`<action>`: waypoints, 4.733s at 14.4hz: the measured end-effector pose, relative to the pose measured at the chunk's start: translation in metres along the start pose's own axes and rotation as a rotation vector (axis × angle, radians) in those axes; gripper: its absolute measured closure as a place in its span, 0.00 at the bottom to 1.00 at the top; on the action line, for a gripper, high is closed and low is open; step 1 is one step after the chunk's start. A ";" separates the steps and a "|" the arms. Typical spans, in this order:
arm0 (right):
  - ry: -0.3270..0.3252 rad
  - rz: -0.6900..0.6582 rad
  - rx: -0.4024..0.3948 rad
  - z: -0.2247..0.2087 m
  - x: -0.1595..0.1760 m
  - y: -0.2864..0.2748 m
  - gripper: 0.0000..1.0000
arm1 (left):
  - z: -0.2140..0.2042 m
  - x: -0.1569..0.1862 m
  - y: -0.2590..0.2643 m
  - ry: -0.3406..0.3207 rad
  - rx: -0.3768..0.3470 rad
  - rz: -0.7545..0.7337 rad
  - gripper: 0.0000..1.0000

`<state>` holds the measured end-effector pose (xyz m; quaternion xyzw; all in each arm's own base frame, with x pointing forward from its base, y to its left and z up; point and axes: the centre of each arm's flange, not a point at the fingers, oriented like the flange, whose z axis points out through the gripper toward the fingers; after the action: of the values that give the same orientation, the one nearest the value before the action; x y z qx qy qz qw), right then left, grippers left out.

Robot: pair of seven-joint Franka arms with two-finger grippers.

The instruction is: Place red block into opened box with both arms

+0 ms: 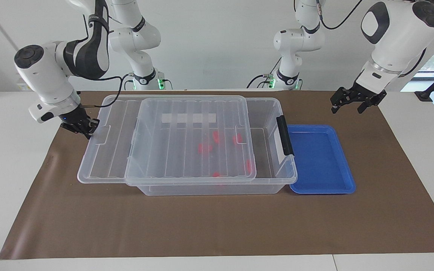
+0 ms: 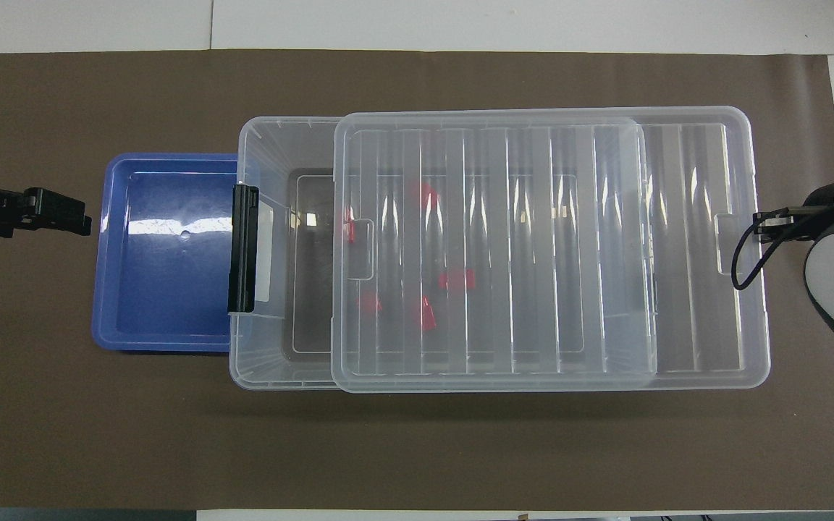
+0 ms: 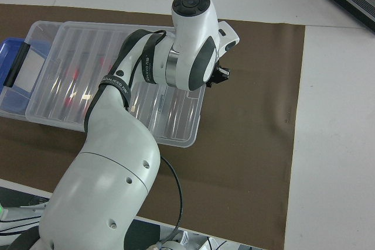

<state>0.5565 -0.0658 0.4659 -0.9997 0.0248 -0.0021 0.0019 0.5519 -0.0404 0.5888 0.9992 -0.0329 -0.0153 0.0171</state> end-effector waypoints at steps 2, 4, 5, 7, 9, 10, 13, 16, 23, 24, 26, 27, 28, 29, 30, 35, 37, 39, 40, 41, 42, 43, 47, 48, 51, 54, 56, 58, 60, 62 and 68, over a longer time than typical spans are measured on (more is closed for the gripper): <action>0.000 0.010 0.001 0.000 0.001 -0.016 0.99 | 0.000 0.000 0.000 0.000 0.000 0.000 0.00; -0.001 0.036 0.002 0.000 0.001 -0.033 0.99 | 0.000 0.000 0.000 0.000 0.000 0.000 0.00; -0.001 0.048 0.002 0.001 0.001 -0.041 0.99 | 0.000 0.000 0.000 0.000 0.000 0.000 0.00; -0.002 0.068 0.002 0.001 0.001 -0.054 0.99 | 0.000 0.000 0.000 0.000 0.000 0.000 0.00; -0.002 0.084 0.003 0.001 0.000 -0.070 0.99 | 0.000 0.000 0.000 0.000 0.000 0.000 0.00; -0.002 0.095 0.003 0.001 0.000 -0.080 0.99 | 0.000 0.000 0.000 0.000 0.000 0.000 0.00; -0.002 0.122 0.003 0.000 -0.002 -0.100 0.99 | 0.000 0.000 0.000 0.000 0.000 0.000 0.00; -0.002 0.135 0.004 0.001 -0.003 -0.104 0.99 | 0.000 0.000 0.000 0.000 0.000 0.000 0.00; -0.002 0.147 0.004 0.001 -0.005 -0.117 0.99 | 0.000 0.000 0.000 0.000 0.000 0.000 0.00; -0.002 0.147 0.004 0.001 -0.005 -0.117 0.99 | 0.000 0.000 0.000 0.000 0.000 0.000 0.00; -0.008 0.147 0.003 0.000 -0.005 -0.117 0.99 | 0.000 0.000 0.000 0.000 0.000 0.000 0.00; -0.021 0.149 0.001 -0.002 -0.006 -0.116 0.99 | 0.000 0.000 0.000 0.000 0.000 0.000 0.00; -0.034 0.151 -0.002 -0.009 -0.006 -0.114 0.99 | 0.000 0.000 0.000 0.000 0.000 0.000 0.00; -0.047 0.154 -0.003 -0.021 -0.006 -0.112 0.99 | 0.000 0.000 0.000 0.000 0.000 0.000 0.00; -0.049 0.157 -0.003 -0.036 -0.005 -0.110 0.99 | 0.000 0.000 0.000 0.000 0.000 0.000 0.00; -0.079 0.190 0.001 -0.106 -0.013 -0.088 0.93 | 0.000 0.000 0.000 0.000 0.000 0.000 0.00; -0.091 0.199 0.004 -0.125 -0.020 -0.081 0.72 | 0.000 0.000 0.000 0.000 0.000 0.000 0.00; -0.084 0.207 0.011 -0.134 -0.024 -0.075 0.49 | 0.000 0.000 0.000 0.000 0.000 0.000 0.00; -0.081 0.214 0.013 -0.136 -0.024 -0.071 0.39 | 0.000 0.000 0.000 0.000 0.000 0.000 0.00; -0.079 0.222 0.014 -0.136 -0.024 -0.067 0.30 | 0.000 0.000 0.000 0.000 0.000 0.000 0.00; -0.078 0.225 0.015 -0.136 -0.024 -0.064 0.20 | 0.000 0.000 0.000 0.000 0.000 0.000 0.00; -0.078 0.219 0.015 -0.136 -0.023 -0.061 0.07 | 0.000 0.000 0.000 0.000 0.000 0.000 0.00; -0.062 0.183 0.020 -0.136 -0.021 -0.043 0.00 | 0.000 0.000 0.000 0.000 0.000 0.000 0.00; -0.052 0.180 0.021 -0.136 -0.019 -0.040 0.00 | 0.000 0.000 0.000 0.000 0.000 0.000 0.00; -0.040 0.116 0.023 -0.132 -0.016 -0.023 0.00 | 0.000 0.000 0.000 0.000 0.000 0.000 0.00; -0.053 0.098 0.025 -0.132 -0.019 0.005 0.00 | 0.000 0.000 0.000 0.000 0.000 0.000 0.00; -0.052 0.075 0.026 -0.134 -0.020 0.006 0.00 | 0.000 0.000 0.000 0.000 0.000 0.000 0.00; -0.050 0.055 0.026 -0.135 -0.020 0.004 0.00 | 0.000 0.000 0.000 0.000 0.000 0.000 0.00; -0.050 0.051 0.026 -0.135 -0.019 0.001 0.00 | 0.000 0.000 0.000 0.000 0.000 0.000 0.00; -0.050 0.050 0.026 -0.135 -0.019 0.001 0.00 | 0.000 0.000 0.000 0.000 0.000 0.000 0.00; -0.051 0.032 -0.012 -0.135 -0.019 -0.004 0.00 | 0.000 0.000 0.000 0.000 0.000 0.000 0.00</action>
<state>0.5372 -0.0617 0.6009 -0.9989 0.0408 0.0236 -0.0032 0.5519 -0.0402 0.5888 0.9992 -0.0327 -0.0153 0.0171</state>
